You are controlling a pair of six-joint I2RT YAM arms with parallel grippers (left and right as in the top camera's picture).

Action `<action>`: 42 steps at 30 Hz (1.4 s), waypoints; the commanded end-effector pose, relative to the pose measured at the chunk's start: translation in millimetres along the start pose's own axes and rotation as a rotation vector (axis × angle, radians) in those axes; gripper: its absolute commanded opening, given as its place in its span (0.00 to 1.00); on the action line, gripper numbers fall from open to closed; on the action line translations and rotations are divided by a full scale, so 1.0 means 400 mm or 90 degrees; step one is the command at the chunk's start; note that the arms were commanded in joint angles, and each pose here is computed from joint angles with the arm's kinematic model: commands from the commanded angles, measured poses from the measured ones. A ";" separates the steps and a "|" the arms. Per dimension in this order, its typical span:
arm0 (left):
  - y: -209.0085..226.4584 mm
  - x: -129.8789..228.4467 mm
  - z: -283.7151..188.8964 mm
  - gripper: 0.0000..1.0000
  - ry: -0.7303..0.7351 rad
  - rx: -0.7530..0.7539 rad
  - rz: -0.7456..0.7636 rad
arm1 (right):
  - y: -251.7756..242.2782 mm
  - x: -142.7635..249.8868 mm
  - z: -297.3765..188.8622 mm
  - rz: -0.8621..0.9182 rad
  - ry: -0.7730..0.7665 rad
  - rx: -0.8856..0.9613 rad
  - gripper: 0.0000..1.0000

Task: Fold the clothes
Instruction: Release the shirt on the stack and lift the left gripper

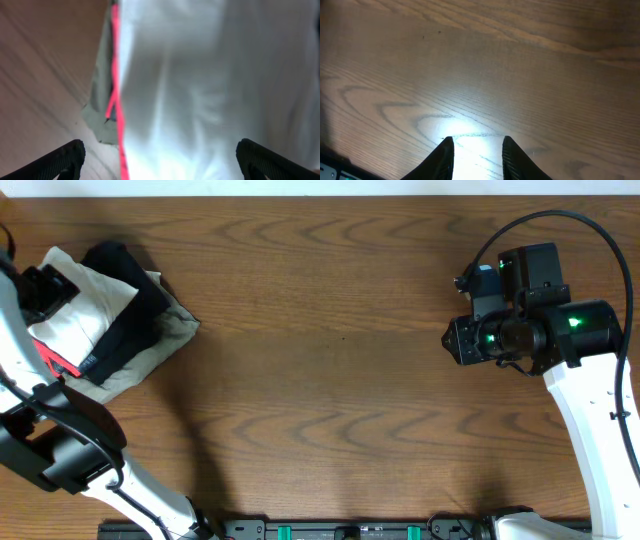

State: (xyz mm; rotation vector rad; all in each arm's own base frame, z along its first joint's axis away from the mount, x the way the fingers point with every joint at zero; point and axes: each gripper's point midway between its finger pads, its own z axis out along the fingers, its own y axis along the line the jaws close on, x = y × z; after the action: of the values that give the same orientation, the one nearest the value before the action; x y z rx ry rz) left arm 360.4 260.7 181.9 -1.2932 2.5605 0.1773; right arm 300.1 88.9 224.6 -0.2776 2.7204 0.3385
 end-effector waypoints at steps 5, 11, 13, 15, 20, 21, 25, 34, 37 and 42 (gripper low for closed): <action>-0.022 0.019 0.009 0.98 0.039 0.067 -0.048 | -0.006 0.000 -0.003 -0.002 -0.003 0.004 0.34; -0.111 0.037 -0.040 0.98 0.029 0.146 0.029 | -0.016 -0.018 -0.003 -0.005 -0.022 0.018 0.48; -0.147 0.044 -0.076 0.98 0.007 0.159 0.053 | -0.016 -0.032 -0.004 -0.008 -0.036 0.018 0.67; -0.196 0.061 -0.121 0.98 -0.016 0.179 0.092 | -0.018 -0.047 -0.005 -0.009 -0.051 0.019 0.78; -0.352 0.159 -0.251 0.98 -0.069 0.240 0.243 | -0.049 -0.101 -0.014 -0.013 -0.107 0.061 0.99; -0.382 0.185 -0.272 0.98 -0.075 0.252 0.273 | -0.054 -0.114 -0.017 -0.014 -0.121 0.068 0.99; -0.483 0.291 -0.329 0.98 -0.084 0.281 0.366 | -0.069 -0.165 -0.013 -0.017 -0.164 0.082 0.99; -0.644 0.465 -0.358 0.98 -0.085 0.323 0.498 | -0.142 -0.251 0.081 0.001 -0.185 0.118 0.99; -0.652 0.478 -0.360 0.98 -0.087 0.320 0.508 | -0.142 -0.260 0.077 -0.019 -0.194 0.121 0.99; -0.621 0.466 -0.352 0.98 -0.076 0.301 0.497 | -0.137 -0.252 0.043 -0.032 -0.202 0.124 0.99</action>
State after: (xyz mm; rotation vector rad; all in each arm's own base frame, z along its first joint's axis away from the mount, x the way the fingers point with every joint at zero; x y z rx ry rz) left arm 431.5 -76.3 271.2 -0.0738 2.6051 -0.2438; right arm 416.3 62.5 222.7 -0.1993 2.4400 0.1193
